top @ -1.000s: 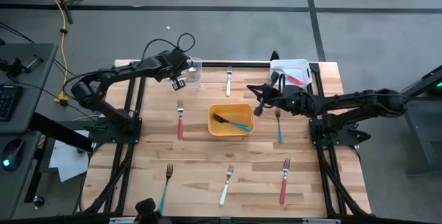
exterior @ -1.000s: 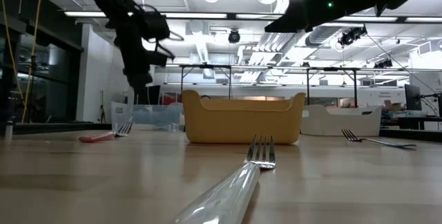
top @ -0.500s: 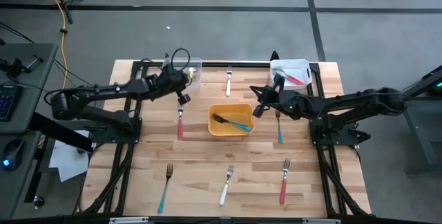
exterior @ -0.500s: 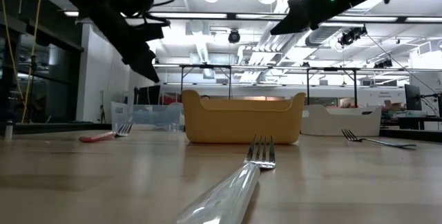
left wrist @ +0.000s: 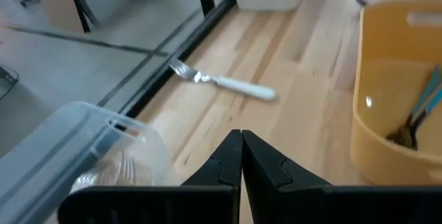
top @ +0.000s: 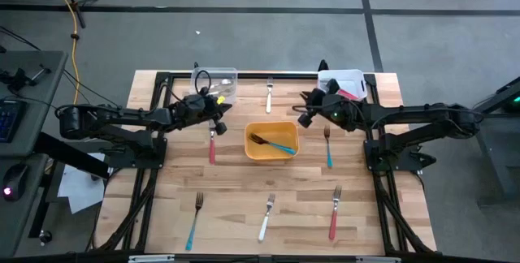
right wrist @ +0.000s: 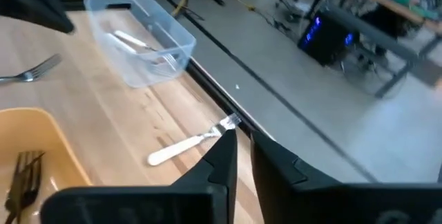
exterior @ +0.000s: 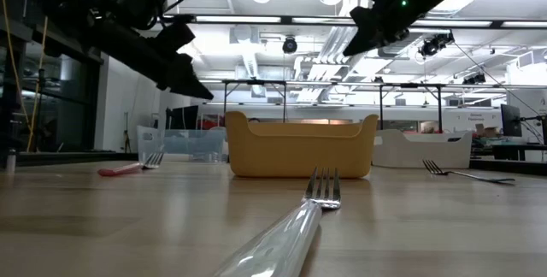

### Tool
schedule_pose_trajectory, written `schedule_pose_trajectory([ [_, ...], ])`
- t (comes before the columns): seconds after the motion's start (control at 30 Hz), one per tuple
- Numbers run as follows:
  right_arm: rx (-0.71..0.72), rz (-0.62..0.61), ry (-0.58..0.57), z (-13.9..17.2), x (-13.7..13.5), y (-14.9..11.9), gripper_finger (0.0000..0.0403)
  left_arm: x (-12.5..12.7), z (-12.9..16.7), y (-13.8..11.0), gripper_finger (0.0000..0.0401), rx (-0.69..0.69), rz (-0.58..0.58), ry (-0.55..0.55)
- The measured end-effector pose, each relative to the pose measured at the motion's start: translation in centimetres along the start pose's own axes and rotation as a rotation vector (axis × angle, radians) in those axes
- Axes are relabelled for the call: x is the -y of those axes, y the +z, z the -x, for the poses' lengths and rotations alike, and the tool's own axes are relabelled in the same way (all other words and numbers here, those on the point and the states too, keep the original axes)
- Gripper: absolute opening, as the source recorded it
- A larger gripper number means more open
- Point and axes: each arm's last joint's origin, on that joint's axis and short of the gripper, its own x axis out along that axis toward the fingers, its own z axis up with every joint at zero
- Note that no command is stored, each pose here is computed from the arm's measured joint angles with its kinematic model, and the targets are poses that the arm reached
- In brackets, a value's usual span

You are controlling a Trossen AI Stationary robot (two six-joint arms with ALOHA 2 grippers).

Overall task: Sort silverware by color (type)
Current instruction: Put the blue fork into the yellow bin

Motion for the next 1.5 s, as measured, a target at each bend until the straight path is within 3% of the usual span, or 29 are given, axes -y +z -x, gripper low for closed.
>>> schedule_pose_trajectory([
  [0.17, -0.075, -0.059, 0.027, -0.7, 0.2, -0.8, 0.0062, 0.3, 0.1, 0.5, 0.0001, 0.078, 0.076, -0.042],
  [0.6, -0.334, -0.116, 0.033, -1.4, -1.7, -4.1, 0.0118, 1.3, 0.5, 1.8, 0.0001, 0.212, 0.072, -0.171],
  [0.73, -0.421, -0.211, -0.01, -1.2, -1.4, -5.0, 0.0119, 1.1, 0.5, 1.8, 0.0001, 0.215, 0.053, -0.169],
  [0.87, -0.621, -0.342, -0.038, -0.6, -0.6, -6.6, 0.0119, 0.6, 0.3, 1.7, 0.0001, 0.211, 0.053, -0.145],
  [1.07, -0.84, -0.465, -0.187, 0.6, 0.5, -8.3, 0.0119, 0.4, 0.3, 1.7, 0.0, 0.212, 0.018, -0.13],
  [1.5, -0.986, -0.595, -0.139, 0.8, -0.1, -12.9, 0.0119, 0.4, 0.3, 1.6, 0.0, 0.193, 0.073, -0.139],
])
